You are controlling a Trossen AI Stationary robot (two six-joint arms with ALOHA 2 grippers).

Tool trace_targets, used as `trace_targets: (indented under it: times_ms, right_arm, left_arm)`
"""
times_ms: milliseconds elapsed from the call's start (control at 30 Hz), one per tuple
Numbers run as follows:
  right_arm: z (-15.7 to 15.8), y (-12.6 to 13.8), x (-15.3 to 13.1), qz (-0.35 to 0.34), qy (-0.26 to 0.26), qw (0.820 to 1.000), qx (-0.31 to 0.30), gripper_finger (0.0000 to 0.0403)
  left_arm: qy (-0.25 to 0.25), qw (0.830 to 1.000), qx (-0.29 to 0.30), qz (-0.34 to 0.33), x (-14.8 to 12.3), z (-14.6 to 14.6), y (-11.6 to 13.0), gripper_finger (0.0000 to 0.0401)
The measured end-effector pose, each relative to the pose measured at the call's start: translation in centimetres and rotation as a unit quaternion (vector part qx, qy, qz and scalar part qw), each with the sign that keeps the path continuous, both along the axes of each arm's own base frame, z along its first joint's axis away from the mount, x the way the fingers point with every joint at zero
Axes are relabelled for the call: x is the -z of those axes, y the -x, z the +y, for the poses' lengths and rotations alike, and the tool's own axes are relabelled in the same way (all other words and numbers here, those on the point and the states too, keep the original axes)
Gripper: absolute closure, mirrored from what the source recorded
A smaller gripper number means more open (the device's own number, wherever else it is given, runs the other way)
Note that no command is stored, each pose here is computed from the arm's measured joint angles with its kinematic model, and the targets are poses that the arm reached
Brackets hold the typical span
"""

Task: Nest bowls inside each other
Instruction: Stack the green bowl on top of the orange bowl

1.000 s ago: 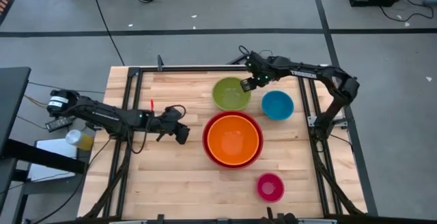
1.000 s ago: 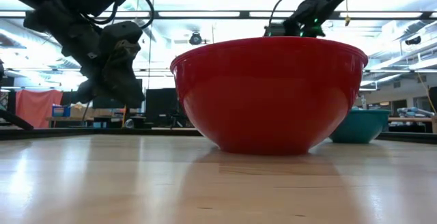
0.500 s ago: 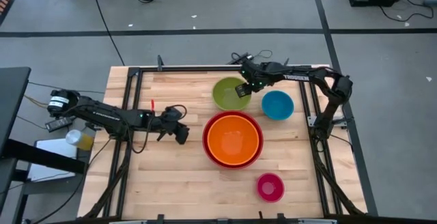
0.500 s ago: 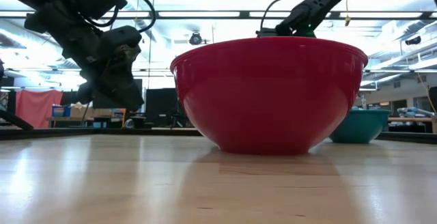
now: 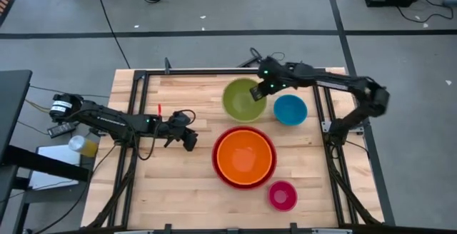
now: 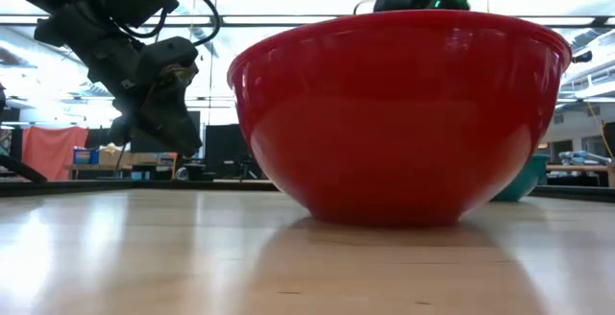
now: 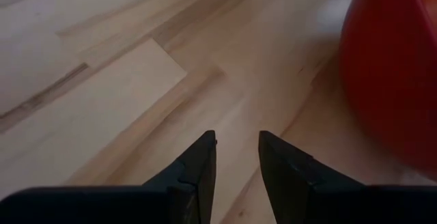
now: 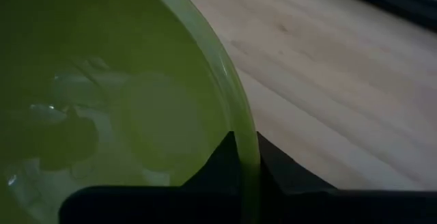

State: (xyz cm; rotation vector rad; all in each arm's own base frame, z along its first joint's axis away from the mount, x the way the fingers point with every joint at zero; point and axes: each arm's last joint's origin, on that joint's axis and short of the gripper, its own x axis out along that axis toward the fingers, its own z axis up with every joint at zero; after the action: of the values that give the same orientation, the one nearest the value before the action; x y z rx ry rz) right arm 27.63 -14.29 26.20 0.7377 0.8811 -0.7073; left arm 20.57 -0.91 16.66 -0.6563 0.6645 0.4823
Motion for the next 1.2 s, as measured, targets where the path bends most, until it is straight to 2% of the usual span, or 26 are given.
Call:
trace_targets:
  times_ms: [133, 233, 367, 500, 600, 833, 1000, 1200]
  right_arm:
    - [2.7, 1.2, -3.0, -0.044, 0.012, 0.999, -0.023, 0.0384]
    - [5.3, 1.8, -5.1, -0.087, 0.011, 0.992, -0.086, 0.0384]
    - [8.8, 1.5, -5.3, -0.087, -0.016, 0.977, -0.193, 0.0384]
    - [11.6, 0.6, -5.0, -0.084, -0.022, 0.966, -0.242, 0.0384]
    - [13.4, -0.6, -3.6, -0.056, -0.026, 0.962, -0.266, 0.0384]
    - [15.4, -2.8, 0.1, 0.02, -0.019, 0.961, -0.274, 0.0379]
    - [15.7, -3.8, 1.9, 0.051, -0.028, 0.967, -0.247, 0.0364]
    - [15.0, -3.5, 1.4, 0.039, -0.052, 0.971, -0.23, 0.0307]
  left_arm:
    - [-0.013, 1.0, 0.005, 0.004, 0.0, 0.0, 0.0, 0.0284]
    - [-0.018, 1.0, 0.01, 0.005, 0.0, 0.0, 0.0, 0.0284]
    - [-0.021, 1.0, 0.006, 0.007, 0.0, 0.3, 0.0, 0.0284]
    - [-0.03, 0.999, -0.006, 0.01, 0.0, 1.1, 0.0, 0.0284]
    - [-0.03, 0.999, -0.018, 0.01, 0.0, 1.6, 0.0, 0.0284]
    - [-0.03, 0.999, -0.023, 0.006, 0.0, 1.8, 0.0, 0.0284]
    - [-0.042, 0.999, -0.011, 0.01, 0.0, 1.8, 0.0, 0.0284]
    - [-0.046, 0.999, 0.013, 0.016, 0.0, 1.8, 0.0, 0.0284]
